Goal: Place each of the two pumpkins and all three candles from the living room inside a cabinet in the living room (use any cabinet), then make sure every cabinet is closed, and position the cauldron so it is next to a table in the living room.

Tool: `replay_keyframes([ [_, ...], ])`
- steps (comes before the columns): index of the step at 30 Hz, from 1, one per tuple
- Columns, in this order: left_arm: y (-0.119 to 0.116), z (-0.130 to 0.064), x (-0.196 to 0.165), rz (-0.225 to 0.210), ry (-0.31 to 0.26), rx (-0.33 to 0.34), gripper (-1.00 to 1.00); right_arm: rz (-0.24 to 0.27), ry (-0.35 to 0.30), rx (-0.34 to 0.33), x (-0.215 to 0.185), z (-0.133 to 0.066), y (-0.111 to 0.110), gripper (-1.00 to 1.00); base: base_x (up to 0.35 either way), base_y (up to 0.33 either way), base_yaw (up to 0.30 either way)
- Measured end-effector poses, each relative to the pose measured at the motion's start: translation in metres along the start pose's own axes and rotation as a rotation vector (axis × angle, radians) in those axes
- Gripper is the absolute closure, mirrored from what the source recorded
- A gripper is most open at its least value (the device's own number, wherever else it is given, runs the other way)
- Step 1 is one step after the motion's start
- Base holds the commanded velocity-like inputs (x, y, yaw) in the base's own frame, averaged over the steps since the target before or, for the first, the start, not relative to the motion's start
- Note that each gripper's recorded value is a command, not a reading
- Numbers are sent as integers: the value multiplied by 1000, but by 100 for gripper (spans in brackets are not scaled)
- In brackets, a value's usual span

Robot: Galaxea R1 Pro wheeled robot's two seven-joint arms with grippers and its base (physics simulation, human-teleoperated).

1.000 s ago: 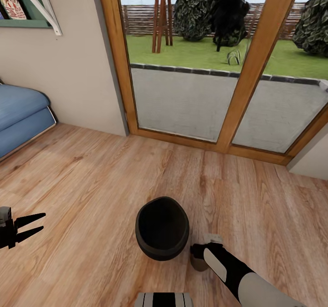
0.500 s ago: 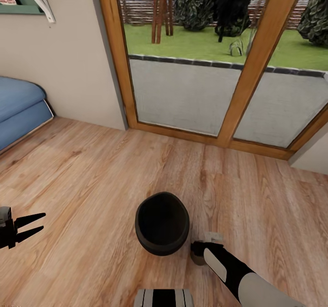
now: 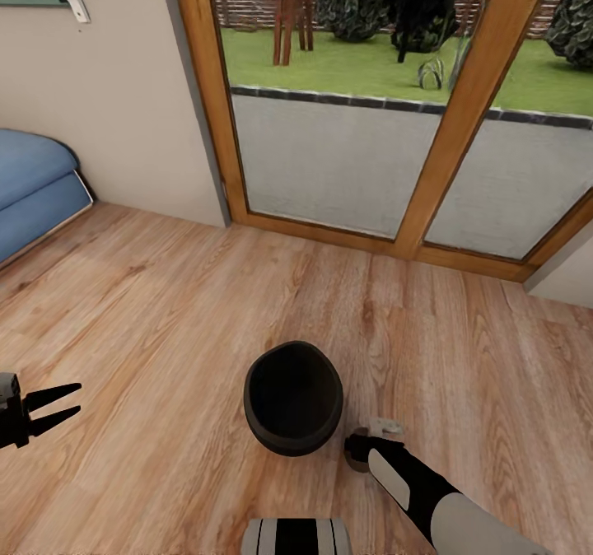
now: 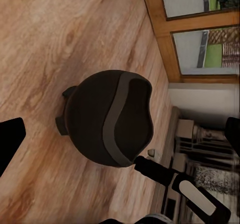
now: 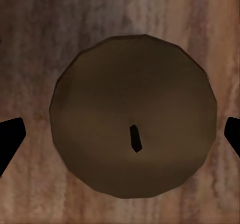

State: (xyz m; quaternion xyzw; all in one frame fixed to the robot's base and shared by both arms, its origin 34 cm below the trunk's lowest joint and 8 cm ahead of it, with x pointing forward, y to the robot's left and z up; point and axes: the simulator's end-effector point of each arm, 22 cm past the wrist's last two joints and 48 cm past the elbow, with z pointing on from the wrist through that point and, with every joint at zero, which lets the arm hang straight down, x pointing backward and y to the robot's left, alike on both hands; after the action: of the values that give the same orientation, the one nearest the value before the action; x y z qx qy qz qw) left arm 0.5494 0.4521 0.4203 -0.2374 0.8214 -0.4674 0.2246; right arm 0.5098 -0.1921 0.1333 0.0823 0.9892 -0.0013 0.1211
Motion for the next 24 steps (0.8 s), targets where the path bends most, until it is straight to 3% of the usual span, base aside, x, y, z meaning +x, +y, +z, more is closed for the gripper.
replay_keyframes([
  [24,6,-1,0,-7,10,-3,-100,1,16,2,9,7,0,-100,0,0,0],
])
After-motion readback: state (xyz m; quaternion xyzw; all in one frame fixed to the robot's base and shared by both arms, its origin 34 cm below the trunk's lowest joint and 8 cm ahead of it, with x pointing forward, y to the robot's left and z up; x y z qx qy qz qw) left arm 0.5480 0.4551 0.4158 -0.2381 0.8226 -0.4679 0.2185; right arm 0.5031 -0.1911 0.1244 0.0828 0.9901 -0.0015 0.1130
